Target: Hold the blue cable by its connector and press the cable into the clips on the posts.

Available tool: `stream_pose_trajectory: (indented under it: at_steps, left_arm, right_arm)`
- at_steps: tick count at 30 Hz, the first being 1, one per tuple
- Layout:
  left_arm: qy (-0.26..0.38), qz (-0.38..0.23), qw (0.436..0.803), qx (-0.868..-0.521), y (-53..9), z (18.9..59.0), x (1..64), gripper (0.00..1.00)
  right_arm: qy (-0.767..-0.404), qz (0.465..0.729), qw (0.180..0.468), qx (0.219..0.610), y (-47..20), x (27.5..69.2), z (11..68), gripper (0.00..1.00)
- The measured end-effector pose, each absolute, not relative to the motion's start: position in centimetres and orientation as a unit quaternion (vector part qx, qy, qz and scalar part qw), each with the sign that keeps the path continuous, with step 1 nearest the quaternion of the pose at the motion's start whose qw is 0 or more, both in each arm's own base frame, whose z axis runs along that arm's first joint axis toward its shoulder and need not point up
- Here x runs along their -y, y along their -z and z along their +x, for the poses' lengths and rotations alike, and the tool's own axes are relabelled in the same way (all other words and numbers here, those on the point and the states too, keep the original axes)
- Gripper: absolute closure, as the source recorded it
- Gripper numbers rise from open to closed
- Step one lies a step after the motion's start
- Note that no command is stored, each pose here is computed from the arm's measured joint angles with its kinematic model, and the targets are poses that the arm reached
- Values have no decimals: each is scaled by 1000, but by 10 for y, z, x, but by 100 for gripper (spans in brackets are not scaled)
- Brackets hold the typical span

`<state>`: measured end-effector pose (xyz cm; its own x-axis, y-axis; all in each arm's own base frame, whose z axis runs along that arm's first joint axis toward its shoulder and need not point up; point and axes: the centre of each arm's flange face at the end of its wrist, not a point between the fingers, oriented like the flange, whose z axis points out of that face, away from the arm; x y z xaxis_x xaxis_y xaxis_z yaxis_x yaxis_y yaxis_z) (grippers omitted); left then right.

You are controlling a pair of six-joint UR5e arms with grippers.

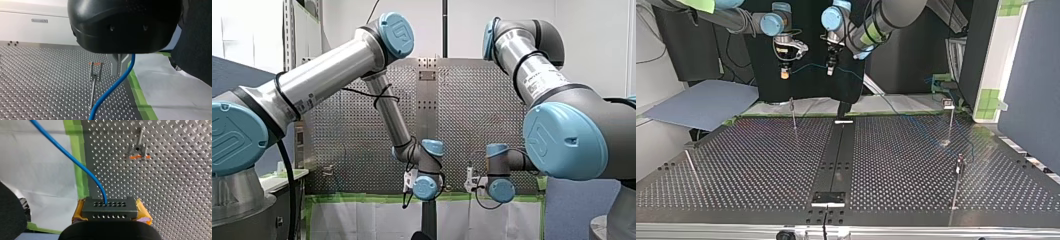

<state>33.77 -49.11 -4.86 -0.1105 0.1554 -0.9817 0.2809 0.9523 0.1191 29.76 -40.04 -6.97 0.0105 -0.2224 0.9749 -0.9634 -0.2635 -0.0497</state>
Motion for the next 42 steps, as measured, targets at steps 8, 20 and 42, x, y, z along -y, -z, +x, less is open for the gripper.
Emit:
stream_pose_trajectory:
  at_steps: [8, 20, 42]
  left_arm:
    - [37, 151, 644, -749, 74, 347, 500, 100]
    - [42, 140, 657, -739, 73, 366, 527, 100]
    - [63, 132, 673, -725, 48, 406, 554, 100]
  right_arm:
    - [-528, 596, 361, 484, 67, 422, 279, 100]
    - [-534, 591, 356, 489, 67, 441, 252, 100]
    - [-569, 577, 351, 469, 58, 488, 220, 100]
